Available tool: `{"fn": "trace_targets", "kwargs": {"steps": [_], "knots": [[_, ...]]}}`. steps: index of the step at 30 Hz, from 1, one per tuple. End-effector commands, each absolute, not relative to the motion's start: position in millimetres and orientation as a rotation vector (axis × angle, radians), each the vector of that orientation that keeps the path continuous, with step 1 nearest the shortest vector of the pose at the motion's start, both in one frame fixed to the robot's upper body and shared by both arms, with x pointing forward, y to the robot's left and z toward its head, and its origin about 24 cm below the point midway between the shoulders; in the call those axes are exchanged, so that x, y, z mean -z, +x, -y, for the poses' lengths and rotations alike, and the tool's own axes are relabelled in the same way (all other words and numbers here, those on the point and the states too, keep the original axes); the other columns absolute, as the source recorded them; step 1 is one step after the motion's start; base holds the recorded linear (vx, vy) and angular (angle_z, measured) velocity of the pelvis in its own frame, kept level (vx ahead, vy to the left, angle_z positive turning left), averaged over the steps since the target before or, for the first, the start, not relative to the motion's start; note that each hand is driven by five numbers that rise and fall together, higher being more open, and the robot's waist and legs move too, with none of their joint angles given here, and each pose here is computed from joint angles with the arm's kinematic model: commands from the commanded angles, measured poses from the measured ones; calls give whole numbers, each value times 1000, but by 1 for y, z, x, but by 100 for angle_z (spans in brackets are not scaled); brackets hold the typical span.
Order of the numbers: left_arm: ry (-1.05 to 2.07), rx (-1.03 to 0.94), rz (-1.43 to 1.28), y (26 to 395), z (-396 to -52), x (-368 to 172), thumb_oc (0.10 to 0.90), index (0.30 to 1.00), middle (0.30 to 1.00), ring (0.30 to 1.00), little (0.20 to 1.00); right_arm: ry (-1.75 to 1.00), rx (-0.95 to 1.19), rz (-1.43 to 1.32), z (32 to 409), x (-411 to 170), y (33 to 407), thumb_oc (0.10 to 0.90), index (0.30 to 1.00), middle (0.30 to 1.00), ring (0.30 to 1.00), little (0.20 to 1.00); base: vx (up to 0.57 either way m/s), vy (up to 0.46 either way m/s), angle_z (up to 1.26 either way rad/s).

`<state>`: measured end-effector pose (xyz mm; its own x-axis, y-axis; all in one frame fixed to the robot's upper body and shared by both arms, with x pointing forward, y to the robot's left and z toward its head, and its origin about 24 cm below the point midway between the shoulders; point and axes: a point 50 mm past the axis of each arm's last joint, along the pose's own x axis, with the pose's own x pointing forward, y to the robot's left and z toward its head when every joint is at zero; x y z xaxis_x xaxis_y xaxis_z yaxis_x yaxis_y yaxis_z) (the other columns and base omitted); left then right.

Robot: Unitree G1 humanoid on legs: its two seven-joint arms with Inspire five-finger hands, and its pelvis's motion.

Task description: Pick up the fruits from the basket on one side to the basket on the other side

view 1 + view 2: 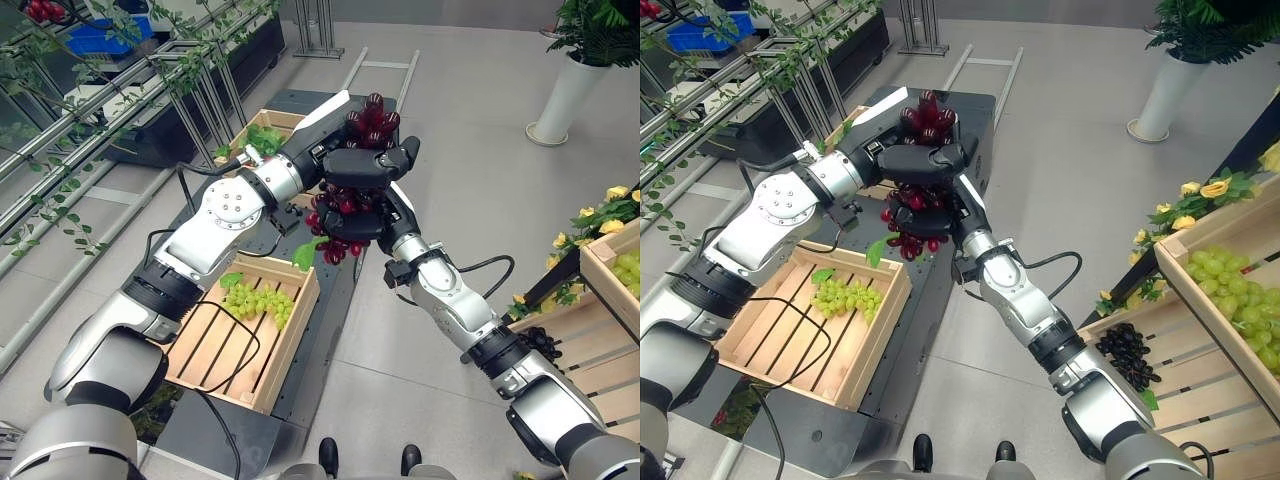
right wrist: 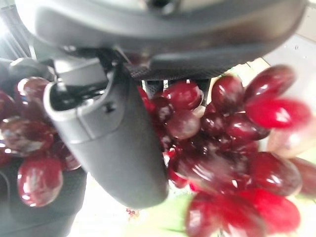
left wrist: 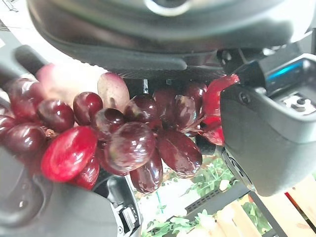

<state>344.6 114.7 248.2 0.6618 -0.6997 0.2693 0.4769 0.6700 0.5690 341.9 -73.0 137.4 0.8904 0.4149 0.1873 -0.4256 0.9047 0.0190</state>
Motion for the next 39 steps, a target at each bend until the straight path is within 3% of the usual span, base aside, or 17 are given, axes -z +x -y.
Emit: {"fn": "trace_targets", "kwargs": {"steps": [1, 10, 11, 12, 13, 29, 39], "knots": [[396, 643, 726, 342, -106, -313, 400, 300, 300, 300, 300, 209, -497, 471, 55, -194, 343, 400, 300, 300, 300, 300, 0, 0, 0], [373, 540, 634, 360, -128, -295, 400, 300, 300, 300, 300, 254, -451, 512, 56, -192, 339, 400, 300, 300, 300, 300, 0, 0, 0], [350, 499, 607, 364, -136, -291, 444, 366, 366, 366, 366, 251, -435, 510, 58, -191, 339, 400, 300, 300, 300, 300, 24, 11, -3], [343, 485, 601, 366, -139, -289, 573, 559, 559, 559, 559, 251, -431, 510, 59, -190, 339, 400, 300, 300, 300, 300, 27, 15, -4], [326, 446, 597, 368, -146, -288, 800, 900, 900, 900, 900, 250, -423, 509, 61, -190, 339, 400, 300, 300, 300, 300, 19, 13, -4], [287, 63, 539, 383, -202, -251, 800, 900, 900, 900, 900, 189, -307, 371, 78, -160, 342, 400, 300, 300, 300, 300, 27, 30, -12], [190, -262, 511, 384, -237, -233, 800, 900, 900, 900, 900, 142, -359, 307, 82, -145, 337, 400, 300, 300, 300, 300, 23, 44, -19]]}}
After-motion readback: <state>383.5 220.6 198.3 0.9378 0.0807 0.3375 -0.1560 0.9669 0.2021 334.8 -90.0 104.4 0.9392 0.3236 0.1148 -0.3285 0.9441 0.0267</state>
